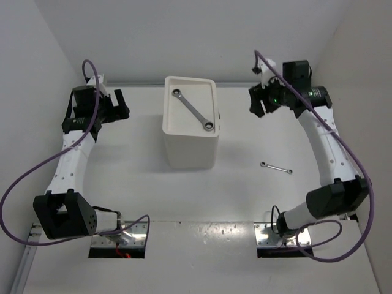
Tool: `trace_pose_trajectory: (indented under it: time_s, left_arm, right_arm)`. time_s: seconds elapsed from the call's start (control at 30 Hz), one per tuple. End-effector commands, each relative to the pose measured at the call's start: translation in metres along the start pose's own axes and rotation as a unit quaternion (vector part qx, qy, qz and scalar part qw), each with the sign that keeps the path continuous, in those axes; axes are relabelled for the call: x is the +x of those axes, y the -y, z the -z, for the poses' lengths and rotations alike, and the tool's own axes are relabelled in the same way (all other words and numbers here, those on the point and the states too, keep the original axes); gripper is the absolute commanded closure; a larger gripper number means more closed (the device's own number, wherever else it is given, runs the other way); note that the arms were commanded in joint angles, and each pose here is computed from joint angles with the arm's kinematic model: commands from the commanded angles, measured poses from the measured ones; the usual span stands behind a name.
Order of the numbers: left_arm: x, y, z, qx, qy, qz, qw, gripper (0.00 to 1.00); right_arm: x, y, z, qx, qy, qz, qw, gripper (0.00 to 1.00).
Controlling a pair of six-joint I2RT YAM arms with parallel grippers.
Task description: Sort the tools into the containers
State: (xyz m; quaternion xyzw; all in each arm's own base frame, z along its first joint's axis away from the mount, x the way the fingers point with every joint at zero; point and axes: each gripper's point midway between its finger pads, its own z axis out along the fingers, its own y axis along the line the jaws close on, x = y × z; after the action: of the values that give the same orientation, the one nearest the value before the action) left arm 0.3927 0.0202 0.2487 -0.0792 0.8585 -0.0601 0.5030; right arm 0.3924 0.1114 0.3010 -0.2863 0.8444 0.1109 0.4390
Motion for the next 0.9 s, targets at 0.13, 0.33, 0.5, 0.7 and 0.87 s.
trace_pose_trajectory:
  time_s: [0.13,0.33,0.5,0.7,0.87]
  left_arm:
    - [-0.006,0.012,-0.001,0.053,0.006,-0.047,0.997,0.0]
    - [0.009,0.002,-0.006,0.037,-0.007,-0.059,0.998,0.0]
    - [0.024,-0.001,-0.013,0.037,-0.023,-0.066,0.997,0.0]
    - [0.036,0.003,-0.022,0.064,-0.044,-0.063,0.995,0.0]
    - [0.042,-0.003,-0.028,0.066,-0.056,-0.054,0.995,0.0]
  right_arm:
    - [0.192,0.029,0.015,-0.047,-0.221,0.192,0.955,0.48]
    - [0.256,0.045,0.008,-0.045,-0.283,0.27,0.919,0.62]
    - [0.291,0.052,-0.01,-0.094,-0.335,0.238,0.907,0.63]
    - [0.309,0.054,-0.028,-0.139,-0.367,0.224,0.892,0.63]
    - [0.326,0.054,-0.031,-0.156,-0.379,0.216,0.886,0.64]
